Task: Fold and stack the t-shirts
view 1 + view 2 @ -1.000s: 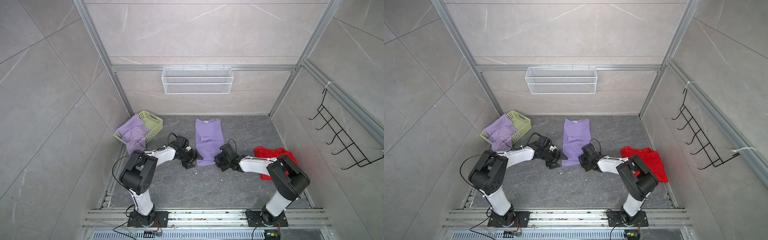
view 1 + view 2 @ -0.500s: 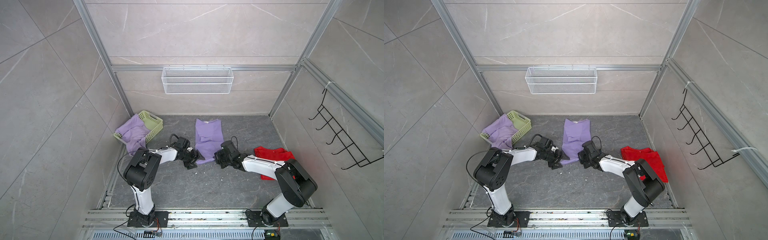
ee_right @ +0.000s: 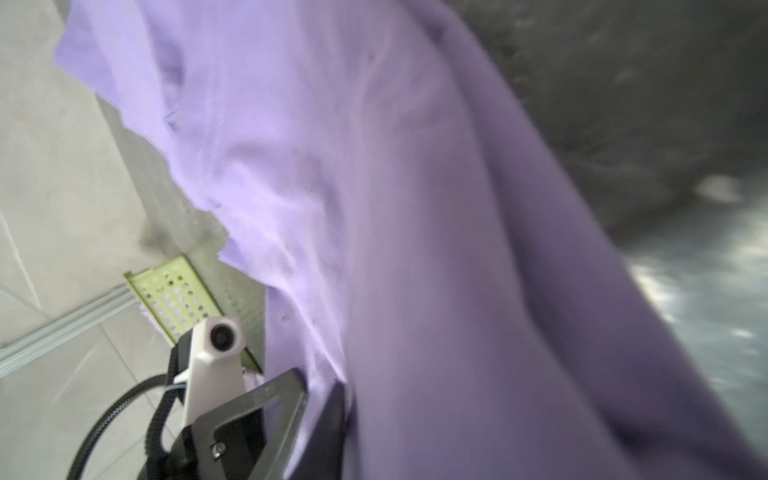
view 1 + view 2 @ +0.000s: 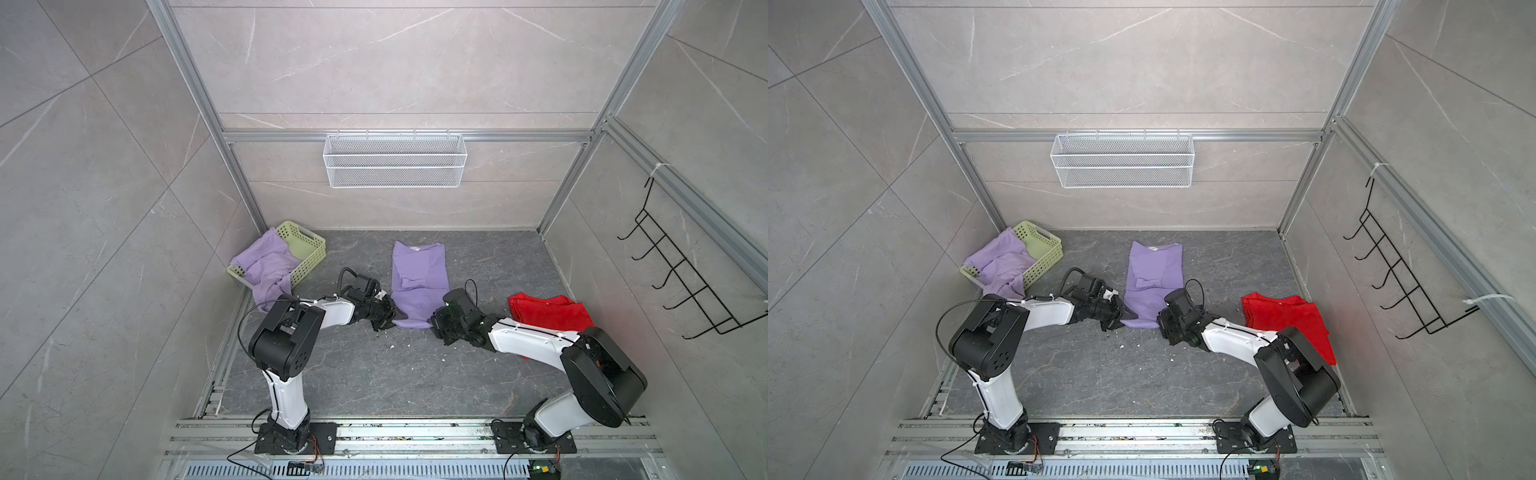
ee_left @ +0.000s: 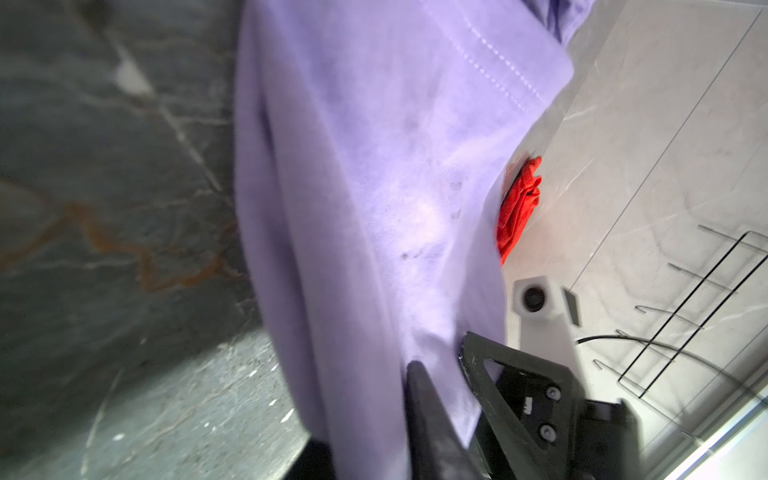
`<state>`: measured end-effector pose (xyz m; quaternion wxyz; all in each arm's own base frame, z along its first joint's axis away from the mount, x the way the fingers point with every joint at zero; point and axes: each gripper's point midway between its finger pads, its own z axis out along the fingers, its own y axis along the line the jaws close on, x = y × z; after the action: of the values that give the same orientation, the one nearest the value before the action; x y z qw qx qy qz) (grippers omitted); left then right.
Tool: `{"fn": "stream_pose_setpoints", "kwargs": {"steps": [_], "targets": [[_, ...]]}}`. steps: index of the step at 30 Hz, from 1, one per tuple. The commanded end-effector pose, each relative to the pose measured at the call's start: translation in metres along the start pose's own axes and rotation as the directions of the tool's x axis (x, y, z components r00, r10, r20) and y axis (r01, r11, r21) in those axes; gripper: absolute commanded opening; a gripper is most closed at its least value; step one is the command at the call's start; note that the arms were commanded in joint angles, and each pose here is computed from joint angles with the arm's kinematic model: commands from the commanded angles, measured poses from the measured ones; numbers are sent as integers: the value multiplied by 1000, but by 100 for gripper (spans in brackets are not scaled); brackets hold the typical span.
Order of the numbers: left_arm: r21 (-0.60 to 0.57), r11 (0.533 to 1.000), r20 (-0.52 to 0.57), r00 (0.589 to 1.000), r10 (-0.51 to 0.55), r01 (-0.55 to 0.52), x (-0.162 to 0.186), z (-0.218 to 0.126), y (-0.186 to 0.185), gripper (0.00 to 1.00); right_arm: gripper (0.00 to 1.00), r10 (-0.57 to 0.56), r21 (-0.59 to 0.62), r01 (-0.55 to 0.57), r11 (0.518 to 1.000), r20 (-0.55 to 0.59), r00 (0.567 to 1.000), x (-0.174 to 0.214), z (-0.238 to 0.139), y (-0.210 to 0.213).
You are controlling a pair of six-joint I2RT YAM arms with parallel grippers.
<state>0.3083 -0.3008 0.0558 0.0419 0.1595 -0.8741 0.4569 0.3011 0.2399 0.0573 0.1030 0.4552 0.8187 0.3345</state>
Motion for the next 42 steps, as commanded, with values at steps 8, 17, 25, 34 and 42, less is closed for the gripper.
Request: {"fn": "stream_pose_setpoints", "kwargs": {"steps": [8, 17, 25, 34, 42], "targets": [[74, 997, -12, 1000, -4, 5, 15, -17, -19, 14, 71, -62, 45, 61, 997, 22, 998, -6, -5, -48], [80, 997, -19, 1000, -17, 19, 25, -25, -18, 13, 55, 16, 64, -18, 998, 39, 999, -4, -1, -74], [-30, 999, -21, 1000, 14, -15, 51, -49, 0, 12, 15, -90, 151, 79, 985, 70, 993, -6, -28, -74], [-37, 999, -23, 999, 34, -35, 82, -86, -15, 12, 11, -230, 122, 229, 966, -4, 973, 31, -80, -22], [5, 993, 17, 993, 114, -114, 60, -95, -64, 12, 11, -358, 38, 357, 934, 63, 931, 36, -95, 53]]}}
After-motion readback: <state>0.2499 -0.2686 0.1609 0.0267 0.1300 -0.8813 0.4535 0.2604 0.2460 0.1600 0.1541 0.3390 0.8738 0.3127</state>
